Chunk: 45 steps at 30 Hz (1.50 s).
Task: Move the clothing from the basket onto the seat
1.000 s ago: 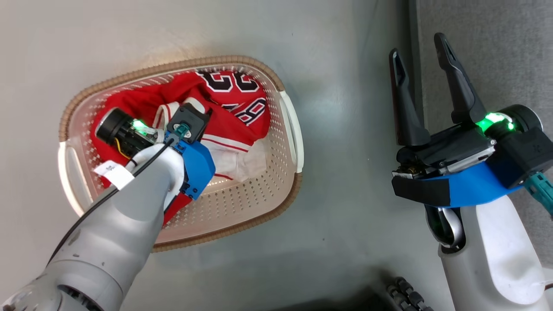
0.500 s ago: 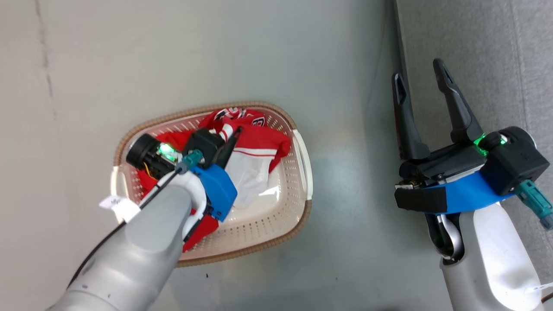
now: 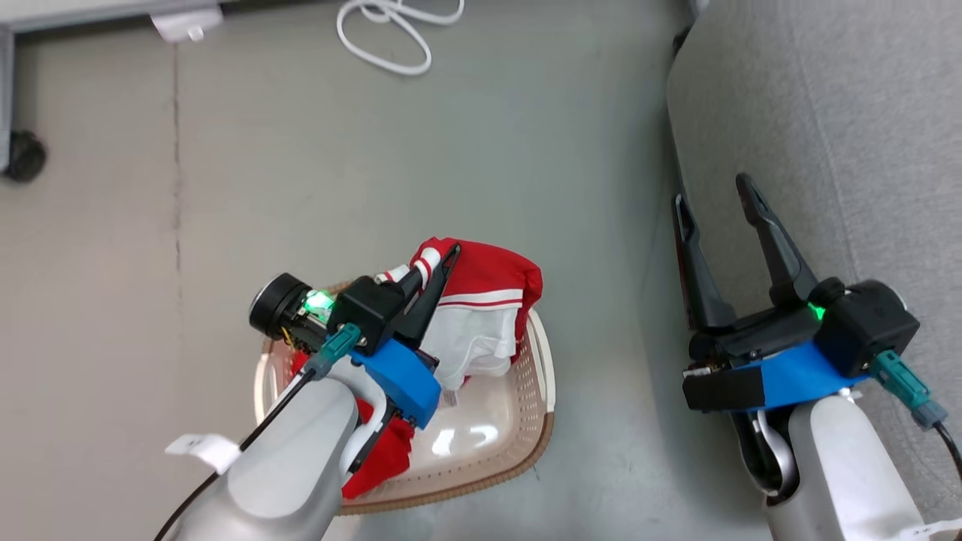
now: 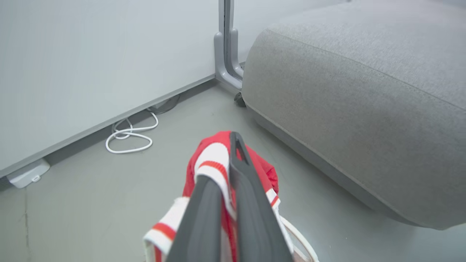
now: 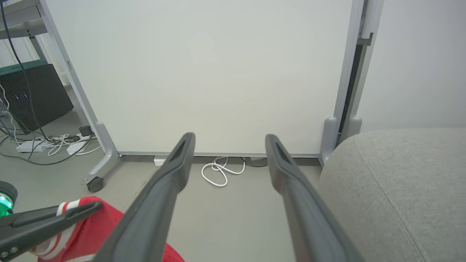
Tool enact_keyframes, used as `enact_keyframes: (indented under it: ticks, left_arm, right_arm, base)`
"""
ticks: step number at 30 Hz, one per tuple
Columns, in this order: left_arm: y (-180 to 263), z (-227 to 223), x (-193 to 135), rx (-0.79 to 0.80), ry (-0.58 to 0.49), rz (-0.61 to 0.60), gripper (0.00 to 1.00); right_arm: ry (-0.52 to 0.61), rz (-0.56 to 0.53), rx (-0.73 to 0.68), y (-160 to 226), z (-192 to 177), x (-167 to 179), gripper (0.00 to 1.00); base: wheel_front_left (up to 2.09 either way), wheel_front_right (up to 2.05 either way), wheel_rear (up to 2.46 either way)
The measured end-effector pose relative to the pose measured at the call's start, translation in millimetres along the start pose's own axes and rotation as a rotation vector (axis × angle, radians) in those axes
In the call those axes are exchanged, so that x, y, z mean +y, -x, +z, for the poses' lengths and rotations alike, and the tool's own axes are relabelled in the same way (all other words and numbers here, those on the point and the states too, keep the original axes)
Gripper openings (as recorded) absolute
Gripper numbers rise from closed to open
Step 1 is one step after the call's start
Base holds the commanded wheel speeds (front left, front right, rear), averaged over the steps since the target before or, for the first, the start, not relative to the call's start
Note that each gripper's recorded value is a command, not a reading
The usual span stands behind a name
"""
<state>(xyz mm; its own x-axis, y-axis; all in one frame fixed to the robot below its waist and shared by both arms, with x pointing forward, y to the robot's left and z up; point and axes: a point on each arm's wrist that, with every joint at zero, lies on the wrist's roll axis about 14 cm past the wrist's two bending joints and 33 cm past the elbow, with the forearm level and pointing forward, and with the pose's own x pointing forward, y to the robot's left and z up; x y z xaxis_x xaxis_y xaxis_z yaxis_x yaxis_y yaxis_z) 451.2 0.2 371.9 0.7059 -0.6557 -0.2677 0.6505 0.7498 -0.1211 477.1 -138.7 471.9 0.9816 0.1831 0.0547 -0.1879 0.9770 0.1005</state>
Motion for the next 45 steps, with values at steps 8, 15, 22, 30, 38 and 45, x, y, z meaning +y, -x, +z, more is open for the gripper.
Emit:
enact_keyframes:
  ticks: [8,15,22,30,38,45]
  left_arm:
    - [27.7,77.0,-5.7,-0.216,-0.054,0.046,0.0]
    - [47.9,137.2,-11.3,-0.38,-0.116,0.069,0.0]
    - [66.8,194.6,-25.2,-0.533,-0.193,0.064,0.0]
    - [82.6,234.5,-37.8,-0.633,-0.267,0.051,0.0]
    - [84.0,232.3,-48.7,-0.628,-0.28,0.024,0.0]
    - [83.7,227.4,-55.9,-0.619,-0.277,0.005,0.0]
  right_arm:
    - [0.002,-0.01,-0.051,23.7,30.8,3.2,1.0]
    - [-0.004,-0.015,-0.077,40.9,45.7,6.2,1.0]
    - [-0.012,-0.005,-0.107,52.9,59.3,13.2,1.0]
    - [-0.016,-0.001,-0.135,63.9,70.9,16.9,1.0]
    - [0.009,0.021,-0.141,68.0,74.0,24.2,1.0]
    - [0.124,0.129,-0.105,62.2,68.4,32.9,1.0]
  base:
    - [0.0,0.0,0.0]
    - [0.0,0.0,0.0]
    - [0.0,0.0,0.0]
    - [0.0,0.0,0.0]
    - [0.0,0.0,0.0]
    - [0.0,0.0,0.0]
